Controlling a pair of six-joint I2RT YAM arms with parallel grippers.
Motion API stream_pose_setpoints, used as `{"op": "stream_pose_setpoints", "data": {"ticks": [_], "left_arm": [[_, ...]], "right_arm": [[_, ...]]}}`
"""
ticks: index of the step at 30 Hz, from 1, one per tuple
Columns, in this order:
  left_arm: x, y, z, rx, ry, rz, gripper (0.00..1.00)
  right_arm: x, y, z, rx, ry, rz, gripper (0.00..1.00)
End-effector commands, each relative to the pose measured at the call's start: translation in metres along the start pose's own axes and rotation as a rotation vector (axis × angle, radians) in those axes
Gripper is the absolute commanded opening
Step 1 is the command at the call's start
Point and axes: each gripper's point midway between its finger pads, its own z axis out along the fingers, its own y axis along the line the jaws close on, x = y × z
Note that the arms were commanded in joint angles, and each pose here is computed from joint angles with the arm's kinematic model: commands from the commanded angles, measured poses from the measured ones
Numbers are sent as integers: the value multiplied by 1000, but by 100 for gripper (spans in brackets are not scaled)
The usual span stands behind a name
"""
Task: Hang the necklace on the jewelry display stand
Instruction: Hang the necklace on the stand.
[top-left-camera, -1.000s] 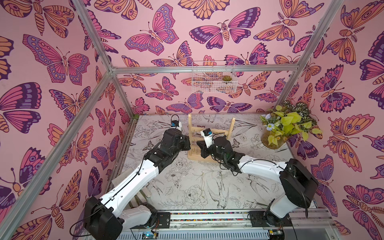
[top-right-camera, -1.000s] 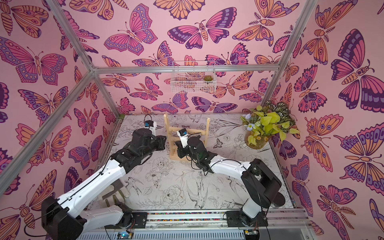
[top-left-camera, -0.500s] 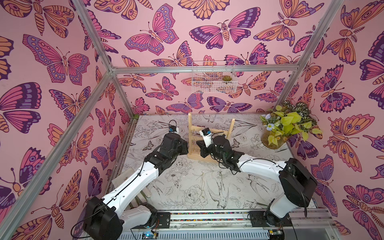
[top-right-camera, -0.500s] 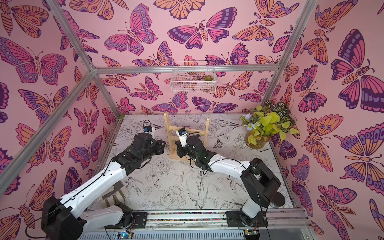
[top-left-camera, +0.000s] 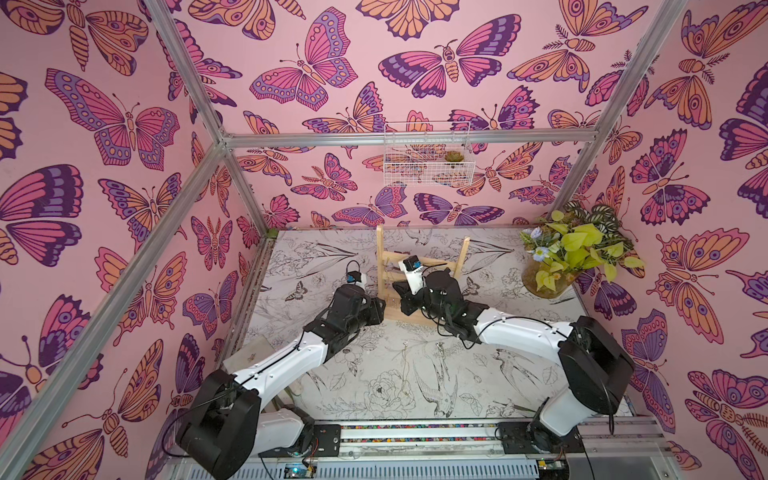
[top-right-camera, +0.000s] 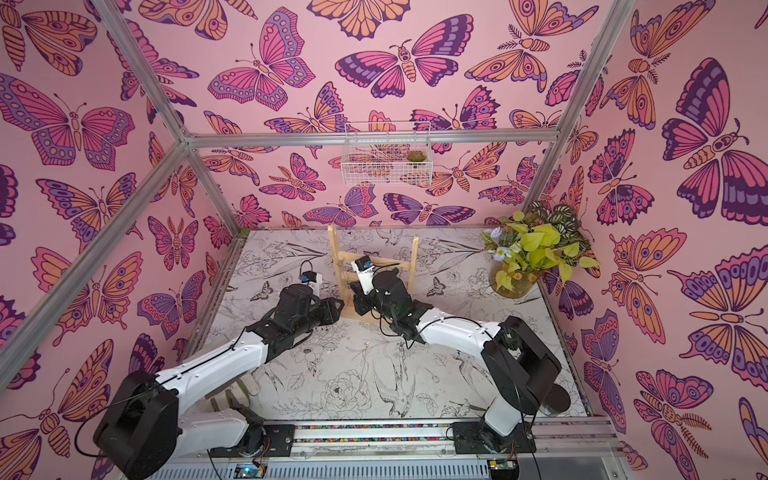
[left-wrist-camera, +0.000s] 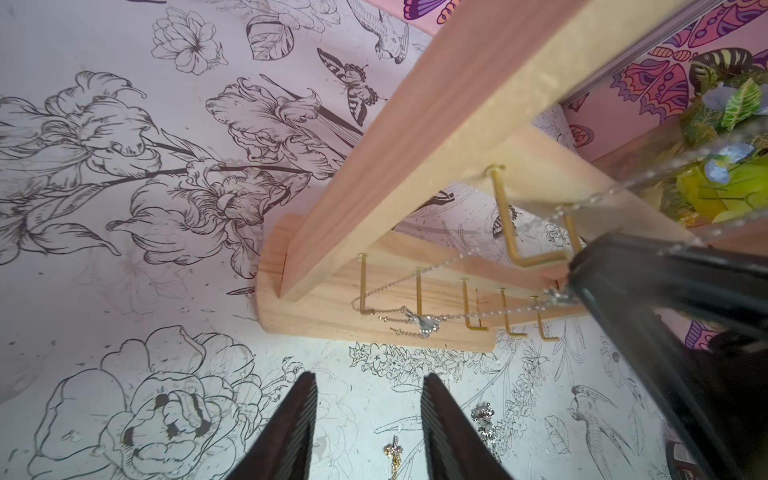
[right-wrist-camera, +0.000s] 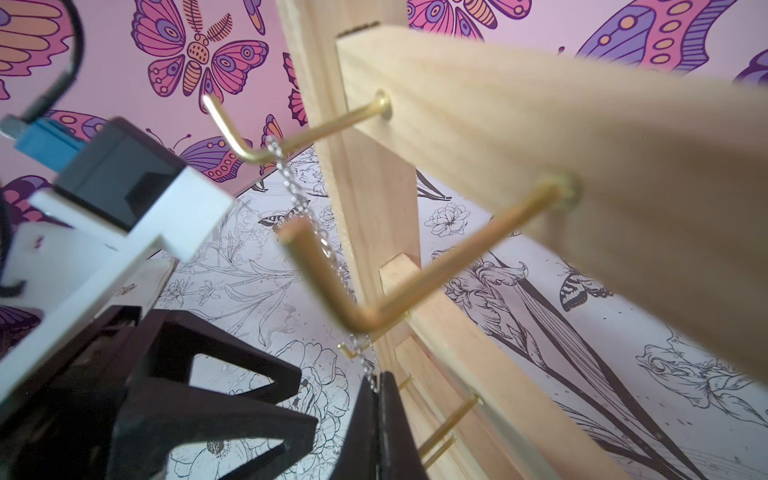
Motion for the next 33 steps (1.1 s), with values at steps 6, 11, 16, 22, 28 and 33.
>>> {"op": "stream_pose_setpoints", "data": {"ticks": [6, 11, 16, 22, 28, 33], "left_arm": [[-23, -12, 15, 56, -109, 3, 42], [-28, -19, 23, 65, -124, 15, 39], [-28, -22, 26, 58, -131, 19, 38], [-29, -22, 32, 18, -158, 32, 36], [-29, -23, 37, 4, -175, 40, 30], [-30, -24, 34, 9, -182, 42, 17]], "right_arm": [[-4, 4, 3, -2, 12, -12, 3], [-5, 5, 4, -6, 12, -12, 3], [-5, 5, 3, -9, 11, -12, 3], [-5, 7, 2, -18, 10, -9, 3], [-5, 7, 2, -23, 5, -3, 3], [-4, 7, 1, -19, 3, -4, 3]]}}
